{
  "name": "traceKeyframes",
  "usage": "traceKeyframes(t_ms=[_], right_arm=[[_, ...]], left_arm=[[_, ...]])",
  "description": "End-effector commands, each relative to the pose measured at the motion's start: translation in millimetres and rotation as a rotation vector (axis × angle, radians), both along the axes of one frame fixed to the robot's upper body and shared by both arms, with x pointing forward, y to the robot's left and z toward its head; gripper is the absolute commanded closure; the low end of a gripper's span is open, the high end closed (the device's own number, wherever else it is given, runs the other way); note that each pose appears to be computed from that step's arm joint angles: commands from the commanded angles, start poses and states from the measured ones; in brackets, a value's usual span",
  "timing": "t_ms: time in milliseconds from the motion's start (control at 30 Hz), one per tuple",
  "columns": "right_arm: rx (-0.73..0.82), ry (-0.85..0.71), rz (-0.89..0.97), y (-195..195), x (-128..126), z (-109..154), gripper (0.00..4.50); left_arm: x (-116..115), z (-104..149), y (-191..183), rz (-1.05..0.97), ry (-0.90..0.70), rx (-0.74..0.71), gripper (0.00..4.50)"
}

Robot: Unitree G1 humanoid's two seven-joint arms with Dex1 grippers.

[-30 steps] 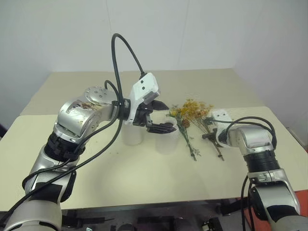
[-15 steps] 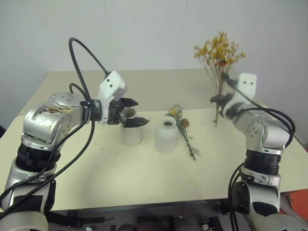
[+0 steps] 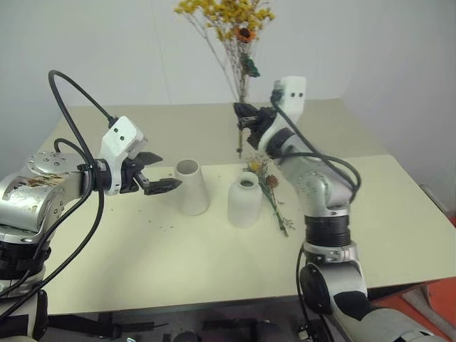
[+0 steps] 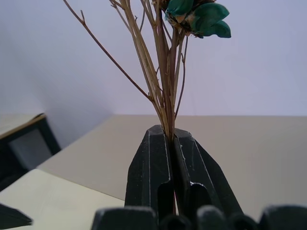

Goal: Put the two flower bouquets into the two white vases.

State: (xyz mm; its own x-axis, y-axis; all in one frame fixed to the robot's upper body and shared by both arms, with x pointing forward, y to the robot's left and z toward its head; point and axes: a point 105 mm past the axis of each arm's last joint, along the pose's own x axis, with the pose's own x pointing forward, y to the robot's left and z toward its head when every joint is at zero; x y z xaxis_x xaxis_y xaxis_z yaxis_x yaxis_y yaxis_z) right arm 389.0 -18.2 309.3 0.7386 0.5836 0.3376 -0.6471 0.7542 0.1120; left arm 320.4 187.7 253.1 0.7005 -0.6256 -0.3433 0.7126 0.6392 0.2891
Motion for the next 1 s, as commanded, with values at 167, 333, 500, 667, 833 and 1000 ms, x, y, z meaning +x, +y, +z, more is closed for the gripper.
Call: traceKeyframes(t_ms=[167,333,500,667,833,1000], right_arm=[[0.041,-0.152,0.121,42,-24,14,4.44],[0.088,-0.21,0.155,62,-33,16,4.44],[0.171,-0.224,0.189,76,-41,16,4.44],[0.22,-0.191,0.213,92,-45,9,4.44],[0.201,-0.149,0.277,111,-57,-5,4.44],[0.195,-0.126,0.328,118,-66,-13,4.44]], left_arm=[[-10,15,3,0.016,-0.077,0.005,0.0],[-12,14,7,0.04,-0.075,0.0,0.0],[-11,12,12,0.069,-0.061,-0.012,0.0],[-12,12,11,0.068,-0.058,-0.012,0.0],[-13,13,13,0.073,-0.057,-0.008,0.0],[-13,12,15,0.082,-0.057,-0.005,0.0]])
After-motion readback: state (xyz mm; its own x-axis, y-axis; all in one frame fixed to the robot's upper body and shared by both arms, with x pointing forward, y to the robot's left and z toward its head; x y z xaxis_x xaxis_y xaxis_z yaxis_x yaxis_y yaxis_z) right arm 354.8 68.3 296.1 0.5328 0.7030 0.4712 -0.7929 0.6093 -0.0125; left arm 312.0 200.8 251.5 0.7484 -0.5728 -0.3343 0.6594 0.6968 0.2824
